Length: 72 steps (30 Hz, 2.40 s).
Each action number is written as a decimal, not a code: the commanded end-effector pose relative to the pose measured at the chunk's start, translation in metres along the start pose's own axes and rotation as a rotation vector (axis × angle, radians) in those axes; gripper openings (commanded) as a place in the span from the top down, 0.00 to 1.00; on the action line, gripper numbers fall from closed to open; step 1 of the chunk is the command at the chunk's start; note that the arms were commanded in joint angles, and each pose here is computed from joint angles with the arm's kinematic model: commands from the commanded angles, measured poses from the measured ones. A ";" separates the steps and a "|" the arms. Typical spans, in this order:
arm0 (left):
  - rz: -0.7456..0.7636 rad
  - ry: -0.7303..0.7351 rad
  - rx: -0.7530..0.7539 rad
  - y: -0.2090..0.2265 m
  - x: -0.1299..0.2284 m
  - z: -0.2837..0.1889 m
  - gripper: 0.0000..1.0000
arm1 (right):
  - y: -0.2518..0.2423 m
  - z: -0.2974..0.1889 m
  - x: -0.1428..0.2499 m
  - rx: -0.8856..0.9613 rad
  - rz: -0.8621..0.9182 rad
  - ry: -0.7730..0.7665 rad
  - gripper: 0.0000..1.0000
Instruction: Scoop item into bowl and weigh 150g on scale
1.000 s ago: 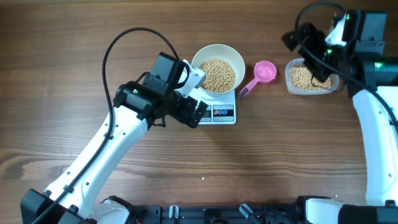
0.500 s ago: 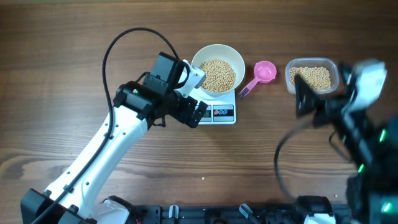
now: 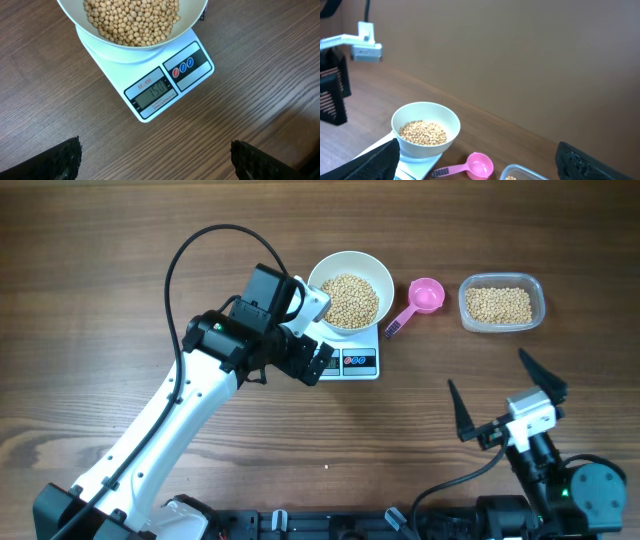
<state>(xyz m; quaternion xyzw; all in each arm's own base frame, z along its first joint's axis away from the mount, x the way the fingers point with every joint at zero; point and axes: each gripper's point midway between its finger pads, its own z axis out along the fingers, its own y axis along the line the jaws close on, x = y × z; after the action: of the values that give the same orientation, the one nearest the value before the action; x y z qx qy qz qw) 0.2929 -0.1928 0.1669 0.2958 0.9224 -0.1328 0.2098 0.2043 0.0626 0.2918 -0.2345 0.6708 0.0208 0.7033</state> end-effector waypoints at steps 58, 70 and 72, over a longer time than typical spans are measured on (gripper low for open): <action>-0.015 -0.030 -0.238 0.040 -0.004 -0.021 0.00 | 0.042 0.032 0.102 -0.059 -0.127 -0.063 0.00; -0.095 -0.357 -0.340 0.057 0.001 -0.147 0.00 | 0.042 0.032 0.102 -0.059 -0.127 -0.063 0.00; -0.168 -0.410 -0.309 0.058 0.012 -0.167 0.00 | 0.042 0.032 0.102 -0.059 -0.127 -0.063 0.00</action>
<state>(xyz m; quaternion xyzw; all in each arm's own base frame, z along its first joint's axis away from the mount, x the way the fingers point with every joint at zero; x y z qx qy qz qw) 0.2848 -0.1043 0.2719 0.2044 0.8989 -0.0336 0.3860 0.2300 0.0835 0.1790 -0.2963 0.6363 0.0094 0.7122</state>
